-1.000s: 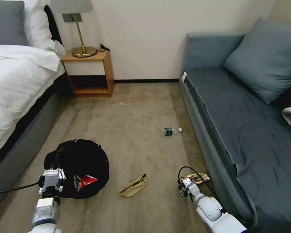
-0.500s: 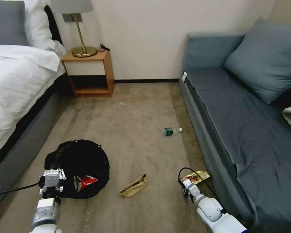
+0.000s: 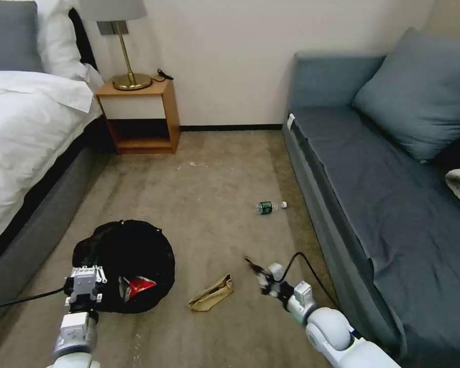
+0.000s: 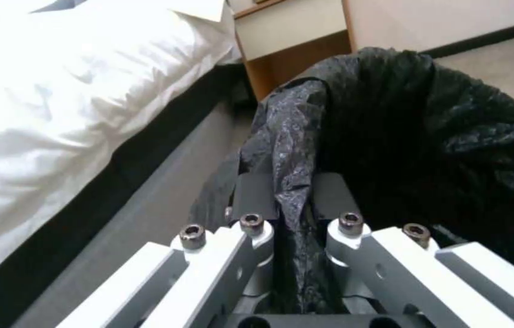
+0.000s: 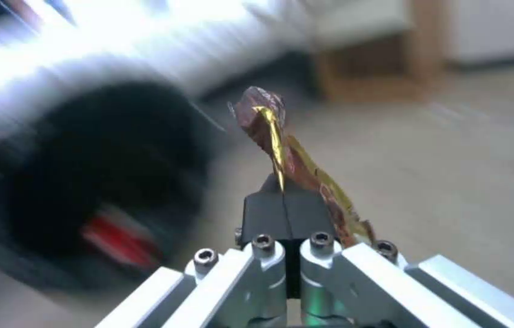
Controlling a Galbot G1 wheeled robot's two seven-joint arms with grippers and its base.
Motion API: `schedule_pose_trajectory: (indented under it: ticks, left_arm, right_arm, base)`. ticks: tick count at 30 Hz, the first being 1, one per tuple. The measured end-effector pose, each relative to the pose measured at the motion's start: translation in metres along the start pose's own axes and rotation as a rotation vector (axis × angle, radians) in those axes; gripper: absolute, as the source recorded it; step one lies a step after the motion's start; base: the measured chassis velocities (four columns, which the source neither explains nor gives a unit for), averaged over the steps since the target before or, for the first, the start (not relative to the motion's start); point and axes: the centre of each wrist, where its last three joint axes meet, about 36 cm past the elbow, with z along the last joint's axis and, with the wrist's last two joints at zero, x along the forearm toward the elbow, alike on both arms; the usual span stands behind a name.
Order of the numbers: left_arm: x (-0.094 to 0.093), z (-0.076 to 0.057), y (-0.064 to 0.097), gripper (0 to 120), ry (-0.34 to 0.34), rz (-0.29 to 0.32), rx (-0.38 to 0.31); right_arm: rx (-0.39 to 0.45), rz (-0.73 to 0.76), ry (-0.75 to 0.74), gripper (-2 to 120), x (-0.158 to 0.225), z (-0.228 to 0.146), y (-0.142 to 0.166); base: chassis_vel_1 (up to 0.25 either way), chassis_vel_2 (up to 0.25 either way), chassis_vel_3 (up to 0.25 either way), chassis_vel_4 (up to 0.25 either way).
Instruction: Pick up the trash bin, then pick up the garbage on the floor and place it into the trash bin.
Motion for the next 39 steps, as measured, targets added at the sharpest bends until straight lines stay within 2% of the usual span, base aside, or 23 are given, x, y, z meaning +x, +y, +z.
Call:
schedule_pose_trajectory:
  ticks: [2, 3, 5, 9, 14, 17, 24, 27, 33, 39]
  left_arm:
    - [0.001, -0.001, 0.0, 6, 0.0, 0.001, 0.004]
    - [0.001, -0.001, 0.0, 6, 0.0, 0.001, 0.004]
    - [0.001, -0.002, 0.0, 6, 0.001, 0.003, 0.006]
    - [0.001, -0.002, -0.001, 6, 0.004, 0.003, 0.009]
    - [0.002, -0.002, -0.003, 6, 0.006, 0.002, 0.016]
    - [0.003, -0.002, -0.003, 6, 0.003, 0.004, 0.02]
    - [0.003, -0.006, -0.004, 6, -0.007, 0.008, 0.024]
    - [0.004, -0.01, -0.005, 6, -0.016, 0.009, 0.034]
    - [0.005, -0.011, -0.007, 6, -0.031, 0.008, 0.052]
    - [0.006, -0.013, -0.008, 6, -0.037, 0.009, 0.053]
  right_arm:
    - [-0.078, -0.112, -0.074, 0, -0.014, -0.007, 0.017]
    - [-0.078, -0.112, -0.074, 0, -0.014, -0.007, 0.017]
    - [-0.148, -0.256, -0.127, 0, -0.033, -0.014, 0.032]
    - [-0.181, -0.4, -0.144, 0, -0.057, -0.013, 0.042]
    - [-0.163, -0.456, -0.12, 0, -0.086, 0.0, 0.04]
    - [-0.123, -0.446, -0.094, 0, -0.108, 0.007, 0.028]
    - [-0.081, -0.436, -0.068, 0, -0.125, 0.008, 0.011]
    - [-0.042, -0.446, -0.023, 0, -0.144, 0.009, -0.005]
    - [-0.025, -0.501, -0.008, 0, -0.175, 0.018, 0.017]
    - [-0.006, -0.451, -0.042, 0, -0.198, 0.023, 0.039]
  base:
    - [0.0, 0.0, 0.0, 0.0]
    - [0.0, 0.0, 0.0, 0.0]
    - [0.0, 0.0, 0.0, 0.0]
    - [0.0, 0.0, 0.0, 0.0]
    - [0.0, 0.0, 0.0, 0.0]
    - [0.0, 0.0, 0.0, 0.0]
    - [0.0, 0.0, 0.0, 0.0]
    - [0.0, 0.0, 0.0, 0.0]
    - [0.0, 0.0, 0.0, 0.0]
    - [0.0, 0.0, 0.0, 0.0]
